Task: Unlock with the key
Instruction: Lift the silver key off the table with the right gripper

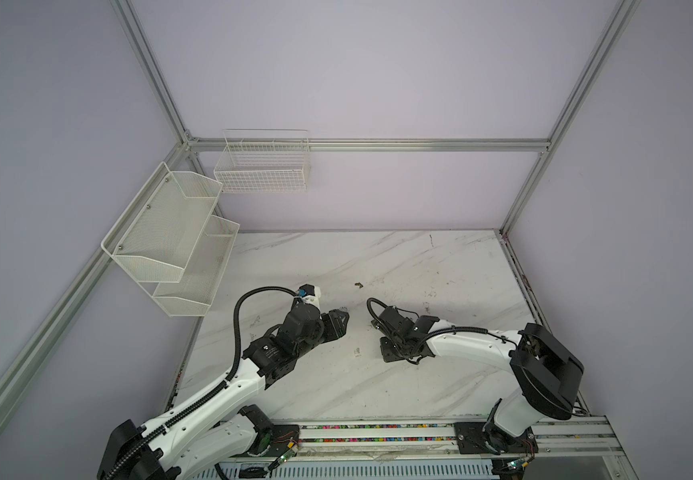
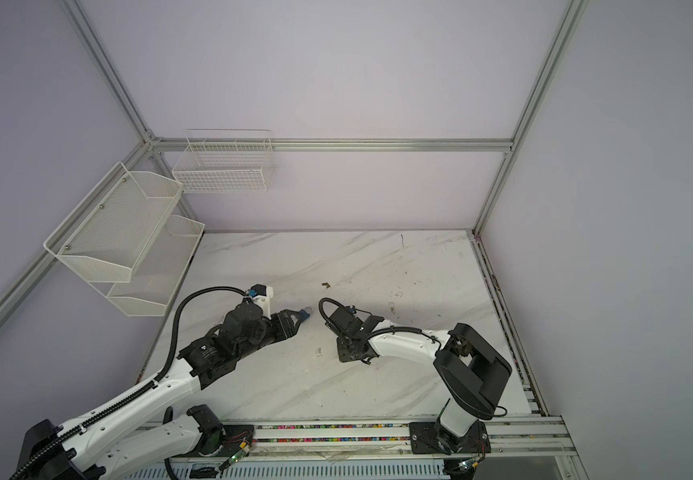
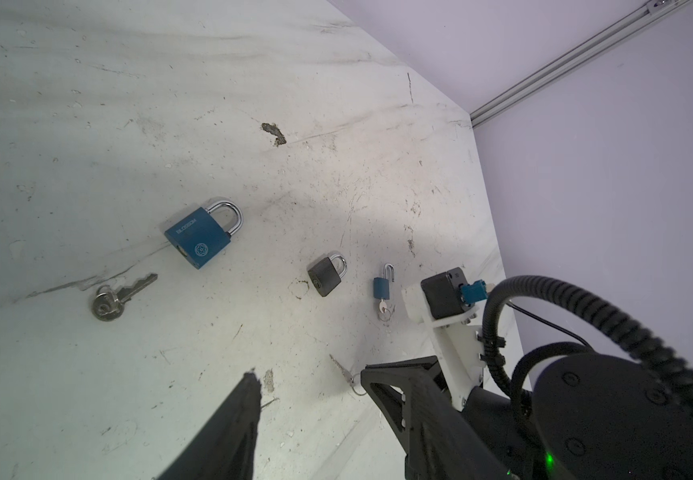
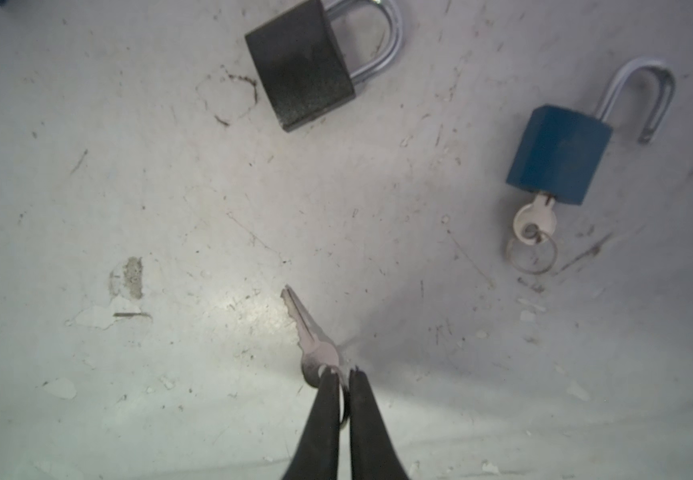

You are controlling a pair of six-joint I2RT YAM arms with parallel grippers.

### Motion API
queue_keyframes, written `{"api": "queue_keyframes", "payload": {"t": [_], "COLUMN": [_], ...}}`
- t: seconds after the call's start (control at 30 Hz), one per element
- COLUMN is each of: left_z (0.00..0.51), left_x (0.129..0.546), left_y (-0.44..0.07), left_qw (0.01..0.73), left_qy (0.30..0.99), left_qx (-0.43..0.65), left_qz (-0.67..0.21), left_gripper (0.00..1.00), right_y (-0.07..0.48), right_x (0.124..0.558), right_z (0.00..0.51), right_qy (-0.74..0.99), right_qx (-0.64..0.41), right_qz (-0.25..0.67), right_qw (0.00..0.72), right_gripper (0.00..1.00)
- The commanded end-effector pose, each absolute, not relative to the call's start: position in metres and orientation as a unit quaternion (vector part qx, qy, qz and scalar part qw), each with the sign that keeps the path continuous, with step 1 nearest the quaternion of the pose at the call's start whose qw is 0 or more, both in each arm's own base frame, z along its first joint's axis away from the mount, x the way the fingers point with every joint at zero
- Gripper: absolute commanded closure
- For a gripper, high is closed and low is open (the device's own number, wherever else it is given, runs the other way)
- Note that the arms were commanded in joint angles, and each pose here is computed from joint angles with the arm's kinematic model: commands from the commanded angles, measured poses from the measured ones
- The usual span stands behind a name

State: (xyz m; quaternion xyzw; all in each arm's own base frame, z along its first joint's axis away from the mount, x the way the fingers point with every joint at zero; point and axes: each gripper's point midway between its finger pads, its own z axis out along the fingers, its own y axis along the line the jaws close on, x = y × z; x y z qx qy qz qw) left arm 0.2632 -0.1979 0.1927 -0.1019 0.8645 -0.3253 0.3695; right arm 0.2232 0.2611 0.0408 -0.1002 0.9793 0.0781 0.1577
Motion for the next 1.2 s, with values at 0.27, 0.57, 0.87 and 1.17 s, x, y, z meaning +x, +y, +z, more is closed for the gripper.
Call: {"api": "queue_keyframes", "payload": {"t": [0.27, 0.57, 0.87, 1.17], "left_z": [0.196, 0.186, 0.184, 0.181], "left_x": [0.266, 0.268, 0.269, 0.269], "left_y": [-0.216, -0.224, -0.223, -0.225], "left_qw": [0.354, 0.335, 0.335, 0.329], "left_qy": [0.85, 0.86, 0.862, 0.863], "left_qx": [-0.097, -0.093, -0.093, -0.095], "left_qz": [-0.378, -0.375, -0.369, -0.371], "left_gripper": [0.41, 0.41, 0.41, 0.41], "right_y": [0.252, 0.256, 0.25, 0.251], "right_x": [0.228, 0.23, 0.225, 0.226], "right_z": [0.05, 0.041, 0.025, 0.016], "right_qy": [0.976, 0.976, 0.978, 0.979], "right_qx": [-0.121, -0.124, -0.123, -0.127], "right_qz": [0.095, 0.103, 0.093, 0.089], "right_qw": [0.151, 0.146, 0.137, 0.136], "right_gripper": [0.66, 0.68, 0.76, 0.81]}}
